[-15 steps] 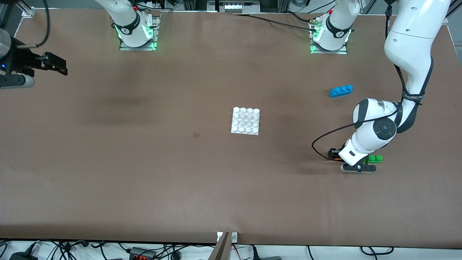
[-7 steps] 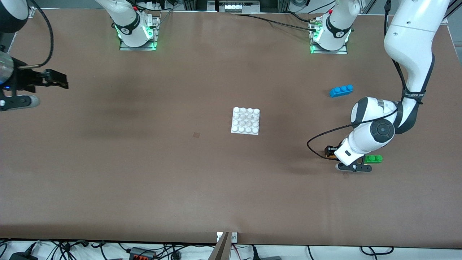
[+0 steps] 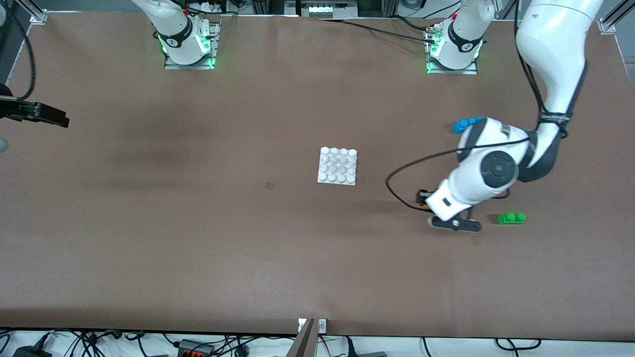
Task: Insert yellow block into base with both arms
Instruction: 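Carry the yellow block with the left gripper over the white base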
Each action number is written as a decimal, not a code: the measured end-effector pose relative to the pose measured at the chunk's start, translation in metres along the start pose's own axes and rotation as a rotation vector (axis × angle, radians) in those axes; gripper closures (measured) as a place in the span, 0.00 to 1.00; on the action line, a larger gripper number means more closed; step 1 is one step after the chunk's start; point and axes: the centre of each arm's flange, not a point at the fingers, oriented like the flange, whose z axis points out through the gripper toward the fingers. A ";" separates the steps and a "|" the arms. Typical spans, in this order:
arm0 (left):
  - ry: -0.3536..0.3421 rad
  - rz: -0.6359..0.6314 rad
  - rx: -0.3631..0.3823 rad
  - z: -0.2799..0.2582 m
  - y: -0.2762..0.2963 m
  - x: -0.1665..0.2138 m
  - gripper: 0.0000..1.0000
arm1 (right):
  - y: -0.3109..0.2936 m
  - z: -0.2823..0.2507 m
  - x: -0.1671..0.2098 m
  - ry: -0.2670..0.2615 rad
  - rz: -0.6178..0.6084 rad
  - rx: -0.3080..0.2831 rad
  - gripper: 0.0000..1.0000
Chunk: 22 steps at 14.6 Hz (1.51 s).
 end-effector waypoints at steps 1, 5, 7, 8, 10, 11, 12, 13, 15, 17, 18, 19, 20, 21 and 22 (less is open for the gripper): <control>-0.002 0.003 0.001 0.001 0.020 -0.005 0.31 | -0.002 -0.012 -0.003 0.024 0.036 0.006 0.00; 0.024 -0.032 -0.020 0.014 0.110 -0.027 0.31 | -0.003 -0.036 -0.022 0.048 0.062 0.118 0.00; 0.052 -0.047 -0.045 0.019 0.147 -0.038 0.31 | 0.007 -0.037 -0.027 0.079 0.062 0.144 0.00; 0.056 -0.052 -0.051 0.022 0.164 -0.045 0.31 | 0.007 -0.036 -0.031 0.103 0.058 0.148 0.00; 0.060 -0.052 -0.059 0.026 0.193 -0.060 0.31 | 0.006 -0.033 -0.047 0.145 0.006 0.126 0.00; 0.070 -0.051 -0.069 0.027 0.203 -0.065 0.31 | 0.007 -0.033 -0.055 0.161 -0.045 0.101 0.00; 0.092 -0.054 -0.089 0.031 0.207 -0.069 0.31 | 0.008 -0.034 -0.061 0.169 -0.084 0.085 0.00; 0.122 -0.064 -0.116 0.036 0.209 -0.075 0.31 | 0.009 -0.034 -0.066 0.170 -0.104 0.076 0.00; 0.161 -0.092 -0.151 0.048 0.207 -0.096 0.31 | 0.010 -0.032 -0.068 0.166 -0.118 0.069 0.00; 0.157 -0.094 -0.142 0.053 0.205 -0.114 0.31 | 0.010 -0.030 -0.068 0.161 -0.121 0.066 0.00; 0.152 -0.086 -0.136 0.056 0.206 -0.121 0.31 | 0.011 -0.029 -0.067 0.160 -0.121 0.066 0.00; 0.144 -0.077 -0.131 0.059 0.210 -0.127 0.31 | 0.012 -0.028 -0.067 0.158 -0.124 0.066 0.00; 0.135 -0.067 -0.126 0.064 0.214 -0.132 0.31 | 0.014 -0.028 -0.066 0.158 -0.127 0.066 0.00; 0.126 -0.056 -0.121 0.069 0.218 -0.138 0.31 | 0.014 -0.028 -0.066 0.157 -0.130 0.066 0.00; 0.117 -0.045 -0.115 0.073 0.223 -0.143 0.31 | 0.013 -0.028 -0.066 0.157 -0.132 0.066 0.00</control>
